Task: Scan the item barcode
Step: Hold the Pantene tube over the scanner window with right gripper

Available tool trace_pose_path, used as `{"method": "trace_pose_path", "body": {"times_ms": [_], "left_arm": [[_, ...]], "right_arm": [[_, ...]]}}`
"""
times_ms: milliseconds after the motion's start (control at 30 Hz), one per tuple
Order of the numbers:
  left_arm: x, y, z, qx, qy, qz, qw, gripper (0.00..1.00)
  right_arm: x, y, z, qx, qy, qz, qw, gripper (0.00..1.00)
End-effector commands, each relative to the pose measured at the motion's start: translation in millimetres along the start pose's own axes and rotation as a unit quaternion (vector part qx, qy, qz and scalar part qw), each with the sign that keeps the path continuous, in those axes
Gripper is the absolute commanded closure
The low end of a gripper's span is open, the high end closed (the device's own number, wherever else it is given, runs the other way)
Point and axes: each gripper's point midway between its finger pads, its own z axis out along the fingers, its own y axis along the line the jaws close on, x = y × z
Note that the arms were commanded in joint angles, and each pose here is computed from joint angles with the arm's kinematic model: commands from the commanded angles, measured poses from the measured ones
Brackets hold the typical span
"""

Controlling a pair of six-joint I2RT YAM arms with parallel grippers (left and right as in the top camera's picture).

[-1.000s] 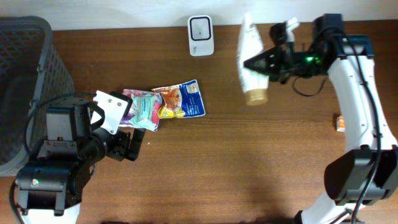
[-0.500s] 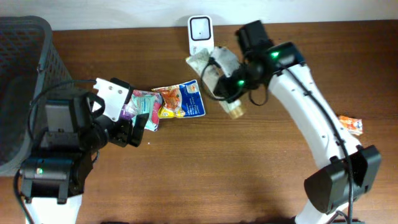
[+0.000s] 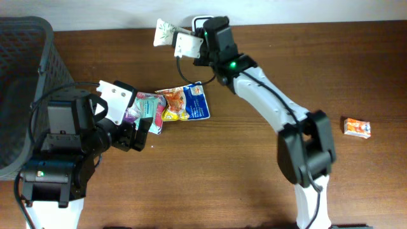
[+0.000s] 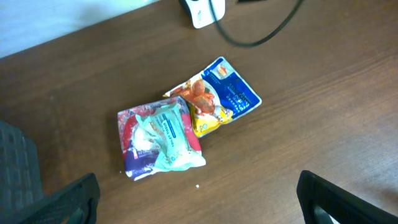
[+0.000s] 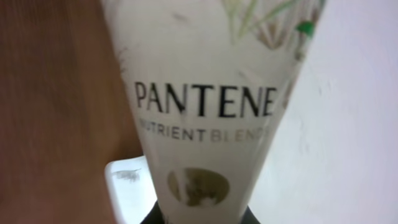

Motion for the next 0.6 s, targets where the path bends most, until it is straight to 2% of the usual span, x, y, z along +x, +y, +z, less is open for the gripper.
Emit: {"method": "trace_pose_path", "body": {"times_ms": [0,67,167,333,433,567], "left_arm": [[0,0,-1,0.0,-0.002,-0.004,1.0,0.01],[0,1,-1,-0.002,-0.001,0.011,1.0,0.01],[1,1,-1,-0.001,0.0,0.01,1.0,0.01],[2,0,-1,-0.001,0.003,0.01,1.0,0.01],[2,0,-1,-0.001,0.002,0.01,1.0,0.01],[3,0,-1,0.0,0.004,0.01,1.0,0.01]], "right_arm": [[3,-11,24,0.062,-0.009,-0.11,0.992,0.96],[22,8,45,0.061,0.0,-0.14,0.988,0.96],[40,4,54,0.084,0.002,-0.135,0.987,0.96],[32,-9,53,0.088,-0.048,-0.136,0.986,0.96],[27,-31,60,0.096,-0.062,-0.088,0.99,0.96],[25,-35,67,0.066,-0.061,-0.066,0.994,0.96]]}}
